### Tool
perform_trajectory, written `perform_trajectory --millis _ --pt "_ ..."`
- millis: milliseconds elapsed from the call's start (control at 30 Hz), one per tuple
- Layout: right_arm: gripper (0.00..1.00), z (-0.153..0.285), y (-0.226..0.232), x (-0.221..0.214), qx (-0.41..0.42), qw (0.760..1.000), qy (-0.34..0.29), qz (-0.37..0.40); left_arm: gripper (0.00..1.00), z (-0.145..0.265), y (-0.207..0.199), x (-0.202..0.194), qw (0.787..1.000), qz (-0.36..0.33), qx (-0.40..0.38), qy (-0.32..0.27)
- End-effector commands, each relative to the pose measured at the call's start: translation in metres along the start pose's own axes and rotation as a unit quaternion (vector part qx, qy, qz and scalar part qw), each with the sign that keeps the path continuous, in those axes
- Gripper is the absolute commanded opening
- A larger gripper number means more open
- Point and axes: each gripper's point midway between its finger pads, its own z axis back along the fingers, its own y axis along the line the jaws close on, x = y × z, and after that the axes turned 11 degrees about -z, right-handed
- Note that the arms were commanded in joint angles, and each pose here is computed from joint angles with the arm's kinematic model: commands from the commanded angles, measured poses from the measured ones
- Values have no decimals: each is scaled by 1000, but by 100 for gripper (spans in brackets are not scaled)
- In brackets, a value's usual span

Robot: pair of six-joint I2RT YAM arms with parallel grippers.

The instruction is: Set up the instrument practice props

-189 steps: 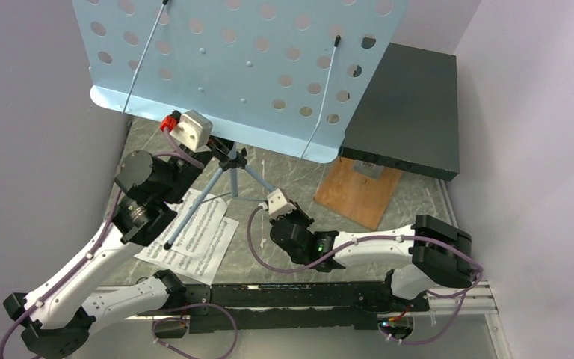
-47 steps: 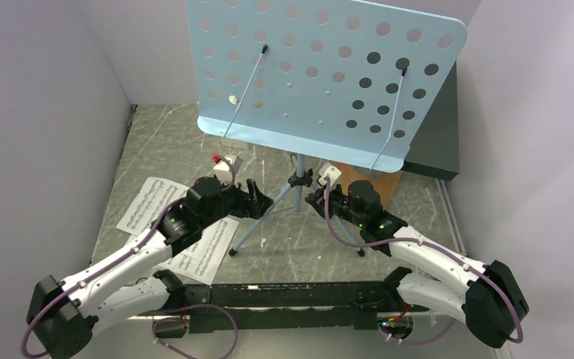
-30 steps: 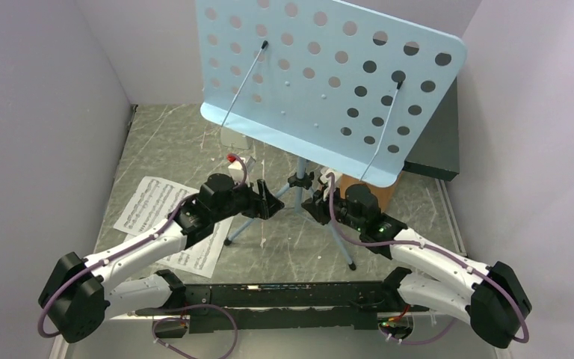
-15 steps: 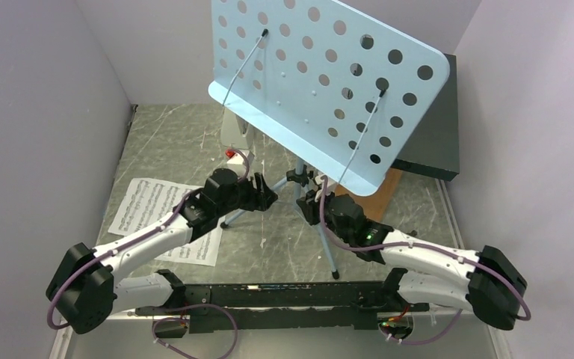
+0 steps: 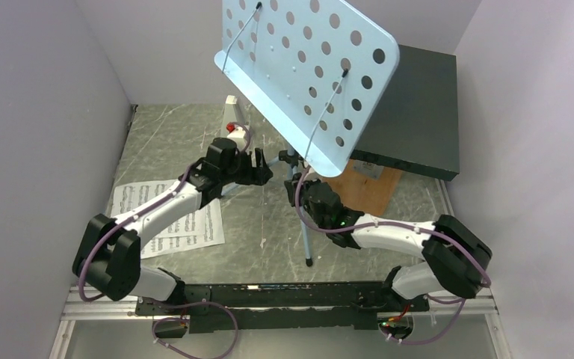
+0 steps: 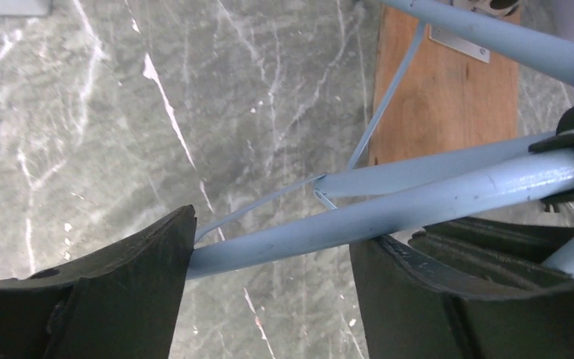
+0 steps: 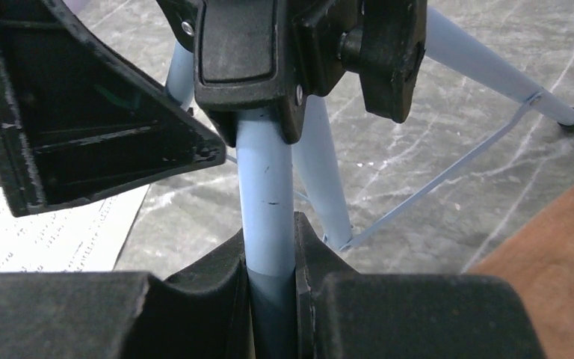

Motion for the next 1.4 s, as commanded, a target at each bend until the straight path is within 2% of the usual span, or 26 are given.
perform_trajectory --millis 0,67,133,233,367,500,600,700,800,867,900,967,1167,1367 --pt "0 0 34 -47 41 994 72 -71 81 -8 72 3 981 117 156 1" --pt "1 -2 36 -46 40 993 65 -86 89 3 65 2 982 126 139 -9" --pt "12 -2 38 -43 43 993 58 -97 99 18 57 -5 984 130 122 -12" --pt "34 -1 44 -37 53 992 56 -96 99 47 45 -5 987 126 101 -23" --pt "54 10 55 -27 86 991 63 -82 99 78 28 -11 990 126 68 -16" --pt "68 26 57 -14 109 991 58 -50 99 101 19 -9 991 122 52 -31" --pt "74 38 55 0 122 991 49 -25 99 110 13 -5 991 123 39 -33" --pt "80 52 41 14 110 993 43 -4 99 113 -9 -8 991 131 -20 -21" --pt "82 64 18 25 89 995 38 1 95 115 -41 -12 981 156 -115 -23" --pt "82 71 3 31 90 995 36 -6 92 117 -62 -10 968 179 -172 -46" --pt "82 72 -8 37 88 996 31 -14 92 119 -72 1 960 179 -199 -81" --pt "80 76 -15 44 109 993 32 -20 91 118 -88 3 953 177 -222 -109" --pt "71 86 6 57 183 982 49 5 91 95 -116 3 960 136 -206 -133" --pt "50 79 20 73 210 976 51 -21 83 63 -119 -5 961 143 -201 -128"
